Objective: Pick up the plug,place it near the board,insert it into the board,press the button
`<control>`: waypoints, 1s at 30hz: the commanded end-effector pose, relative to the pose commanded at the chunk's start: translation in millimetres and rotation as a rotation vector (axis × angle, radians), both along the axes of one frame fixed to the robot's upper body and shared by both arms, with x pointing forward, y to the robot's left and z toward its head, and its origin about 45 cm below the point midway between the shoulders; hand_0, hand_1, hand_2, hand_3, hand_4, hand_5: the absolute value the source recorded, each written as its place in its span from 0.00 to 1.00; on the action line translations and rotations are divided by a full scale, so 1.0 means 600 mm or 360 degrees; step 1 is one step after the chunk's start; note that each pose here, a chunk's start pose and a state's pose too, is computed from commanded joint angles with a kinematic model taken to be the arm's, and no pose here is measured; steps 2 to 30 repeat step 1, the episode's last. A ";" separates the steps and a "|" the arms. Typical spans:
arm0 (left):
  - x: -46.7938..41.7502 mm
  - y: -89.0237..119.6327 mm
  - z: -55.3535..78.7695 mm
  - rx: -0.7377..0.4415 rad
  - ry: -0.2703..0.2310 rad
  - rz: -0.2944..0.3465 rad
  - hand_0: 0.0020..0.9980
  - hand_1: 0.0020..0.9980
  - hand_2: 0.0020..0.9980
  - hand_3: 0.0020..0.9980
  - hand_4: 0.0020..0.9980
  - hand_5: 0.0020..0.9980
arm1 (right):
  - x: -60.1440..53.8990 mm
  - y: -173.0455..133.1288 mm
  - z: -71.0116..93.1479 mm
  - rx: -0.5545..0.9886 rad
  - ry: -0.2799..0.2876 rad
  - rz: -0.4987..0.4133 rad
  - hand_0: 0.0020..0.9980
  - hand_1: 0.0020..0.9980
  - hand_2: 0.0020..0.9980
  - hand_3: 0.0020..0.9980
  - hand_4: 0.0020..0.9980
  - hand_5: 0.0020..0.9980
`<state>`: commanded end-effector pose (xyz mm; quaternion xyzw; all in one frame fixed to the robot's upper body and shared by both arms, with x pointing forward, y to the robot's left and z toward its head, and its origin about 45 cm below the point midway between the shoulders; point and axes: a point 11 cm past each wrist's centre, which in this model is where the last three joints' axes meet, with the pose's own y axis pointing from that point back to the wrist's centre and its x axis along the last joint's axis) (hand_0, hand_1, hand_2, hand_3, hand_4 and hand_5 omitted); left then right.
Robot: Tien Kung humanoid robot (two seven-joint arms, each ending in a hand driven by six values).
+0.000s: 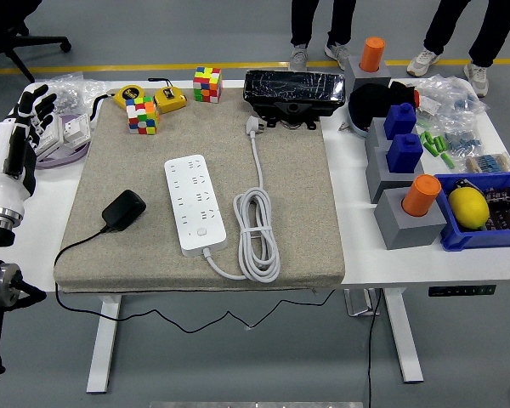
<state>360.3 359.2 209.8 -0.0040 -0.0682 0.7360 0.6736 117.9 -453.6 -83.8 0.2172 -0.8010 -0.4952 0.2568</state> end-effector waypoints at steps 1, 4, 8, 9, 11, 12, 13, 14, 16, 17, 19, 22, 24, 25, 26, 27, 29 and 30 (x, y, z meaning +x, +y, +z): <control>0.000 -0.001 -0.002 -0.0004 0.0007 -0.0005 0.82 0.81 0.78 0.78 1.00 1.00 | 0.000 0.001 0.000 -0.0002 -0.0003 -0.0001 0.83 0.77 0.73 0.76 1.00 1.00; 0.000 -0.001 -0.002 -0.0004 0.0007 -0.0005 0.82 0.81 0.78 0.78 1.00 1.00 | 0.000 0.001 0.000 -0.0002 -0.0003 -0.0001 0.83 0.77 0.73 0.76 1.00 1.00; 0.000 -0.001 -0.002 -0.0004 0.0007 -0.0005 0.82 0.81 0.78 0.78 1.00 1.00 | 0.000 0.001 0.000 -0.0002 -0.0003 -0.0001 0.83 0.77 0.73 0.76 1.00 1.00; 0.000 -0.001 -0.002 -0.0004 0.0007 -0.0005 0.82 0.81 0.78 0.78 1.00 1.00 | 0.000 0.001 0.000 -0.0002 -0.0003 -0.0001 0.83 0.77 0.73 0.76 1.00 1.00; 0.000 -0.001 -0.002 -0.0004 0.0007 -0.0005 0.82 0.81 0.78 0.78 1.00 1.00 | 0.000 0.001 0.000 -0.0002 -0.0003 -0.0001 0.83 0.77 0.73 0.76 1.00 1.00; 0.000 -0.001 -0.002 -0.0004 0.0007 -0.0005 0.82 0.81 0.78 0.78 1.00 1.00 | 0.000 0.001 0.000 -0.0002 -0.0003 -0.0001 0.83 0.77 0.73 0.76 1.00 1.00; 0.000 -0.001 -0.002 -0.0004 0.0007 -0.0005 0.82 0.81 0.78 0.78 1.00 1.00 | 0.000 0.001 0.000 -0.0002 -0.0003 -0.0001 0.83 0.77 0.73 0.76 1.00 1.00; 0.000 -0.001 -0.002 -0.0004 0.0007 -0.0005 0.82 0.81 0.78 0.78 1.00 1.00 | 0.000 0.001 0.000 -0.0002 -0.0003 -0.0001 0.83 0.77 0.73 0.76 1.00 1.00; 0.000 -0.001 -0.002 -0.0004 0.0007 -0.0005 0.82 0.81 0.78 0.78 1.00 1.00 | 0.000 0.001 0.000 -0.0002 -0.0003 -0.0001 0.83 0.77 0.73 0.76 1.00 1.00; 0.000 -0.001 -0.002 -0.0004 0.0007 -0.0005 0.82 0.81 0.78 0.78 1.00 1.00 | 0.000 0.001 0.000 -0.0002 -0.0003 -0.0001 0.83 0.77 0.73 0.76 1.00 1.00; 0.000 -0.001 -0.002 -0.0004 0.0007 -0.0005 0.82 0.81 0.78 0.78 1.00 1.00 | 0.000 0.001 0.000 -0.0002 -0.0003 -0.0001 0.83 0.77 0.73 0.76 1.00 1.00; 0.000 -0.001 -0.002 -0.0004 0.0007 -0.0005 0.82 0.81 0.78 0.78 1.00 1.00 | 0.000 0.001 0.000 -0.0002 -0.0003 -0.0001 0.83 0.77 0.73 0.76 1.00 1.00; 0.000 -0.001 -0.002 -0.0004 0.0007 -0.0005 0.82 0.81 0.78 0.78 1.00 1.00 | 0.000 0.001 0.000 -0.0002 -0.0003 -0.0001 0.83 0.77 0.73 0.76 1.00 1.00; 0.000 -0.001 -0.002 -0.0004 0.0007 -0.0005 0.82 0.81 0.78 0.78 1.00 1.00 | 0.000 0.001 0.000 -0.0002 -0.0003 -0.0001 0.83 0.77 0.73 0.76 1.00 1.00; 0.000 -0.001 -0.002 -0.0004 0.0007 -0.0005 0.82 0.81 0.78 0.78 1.00 1.00 | 0.000 0.001 0.000 -0.0002 -0.0003 -0.0001 0.83 0.77 0.73 0.76 1.00 1.00; 0.000 -0.001 -0.002 -0.0004 0.0007 -0.0005 0.82 0.81 0.78 0.78 1.00 1.00 | 0.000 0.001 0.000 -0.0002 -0.0003 -0.0001 0.83 0.77 0.73 0.76 1.00 1.00; 0.000 -0.001 -0.002 -0.0004 0.0007 -0.0005 0.82 0.81 0.78 0.78 1.00 1.00 | 0.000 0.001 0.000 -0.0002 -0.0003 -0.0001 0.83 0.77 0.73 0.76 1.00 1.00; 0.000 -0.001 -0.002 -0.0004 0.0007 -0.0005 0.82 0.81 0.78 0.78 1.00 1.00 | 0.000 0.001 0.000 -0.0002 -0.0003 -0.0001 0.83 0.77 0.73 0.76 1.00 1.00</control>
